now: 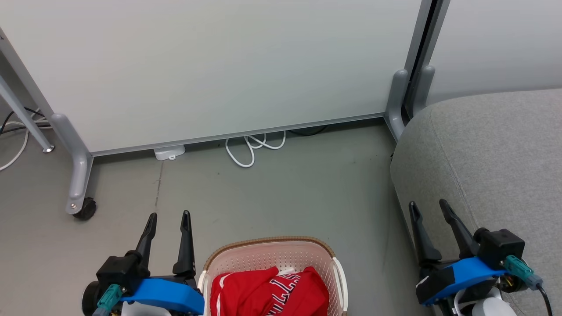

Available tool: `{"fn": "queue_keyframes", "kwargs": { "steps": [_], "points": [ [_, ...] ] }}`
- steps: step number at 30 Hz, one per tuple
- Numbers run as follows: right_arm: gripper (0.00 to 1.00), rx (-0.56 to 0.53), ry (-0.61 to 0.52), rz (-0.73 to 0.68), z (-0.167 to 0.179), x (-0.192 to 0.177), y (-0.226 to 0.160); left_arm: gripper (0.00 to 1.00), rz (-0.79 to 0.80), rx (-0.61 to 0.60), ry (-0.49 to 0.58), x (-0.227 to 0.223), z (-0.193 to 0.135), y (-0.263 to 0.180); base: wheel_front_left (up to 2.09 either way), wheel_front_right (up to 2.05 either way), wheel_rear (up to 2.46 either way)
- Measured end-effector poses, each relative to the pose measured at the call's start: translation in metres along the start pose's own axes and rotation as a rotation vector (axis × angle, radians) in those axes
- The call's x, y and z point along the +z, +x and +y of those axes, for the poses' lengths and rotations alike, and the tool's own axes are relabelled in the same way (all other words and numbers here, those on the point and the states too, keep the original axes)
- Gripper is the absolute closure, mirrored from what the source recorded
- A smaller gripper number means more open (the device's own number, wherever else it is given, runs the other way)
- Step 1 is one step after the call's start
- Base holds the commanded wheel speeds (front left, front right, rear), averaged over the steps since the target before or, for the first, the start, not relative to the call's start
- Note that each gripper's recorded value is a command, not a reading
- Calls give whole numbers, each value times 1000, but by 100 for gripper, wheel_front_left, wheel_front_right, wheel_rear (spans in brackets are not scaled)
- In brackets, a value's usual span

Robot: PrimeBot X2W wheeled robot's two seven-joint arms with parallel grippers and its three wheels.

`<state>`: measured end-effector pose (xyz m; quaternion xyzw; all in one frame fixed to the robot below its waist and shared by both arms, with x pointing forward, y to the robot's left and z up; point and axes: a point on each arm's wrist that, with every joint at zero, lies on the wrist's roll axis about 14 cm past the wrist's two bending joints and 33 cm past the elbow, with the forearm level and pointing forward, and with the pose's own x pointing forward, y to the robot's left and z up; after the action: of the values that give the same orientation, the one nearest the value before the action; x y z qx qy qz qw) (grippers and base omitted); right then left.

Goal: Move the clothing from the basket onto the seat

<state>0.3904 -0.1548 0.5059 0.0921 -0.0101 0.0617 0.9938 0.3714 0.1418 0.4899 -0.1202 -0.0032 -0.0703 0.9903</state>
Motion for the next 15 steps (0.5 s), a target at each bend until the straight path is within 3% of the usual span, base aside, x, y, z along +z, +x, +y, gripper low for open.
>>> {"fn": "queue_keyframes", "kwargs": {
  "steps": [15],
  "points": [
    [0, 14, -87, -11, 1, 2, 2, 0, -4, -21, 58, -2, -5, 1, 0, 0, 0]
  ]
}}
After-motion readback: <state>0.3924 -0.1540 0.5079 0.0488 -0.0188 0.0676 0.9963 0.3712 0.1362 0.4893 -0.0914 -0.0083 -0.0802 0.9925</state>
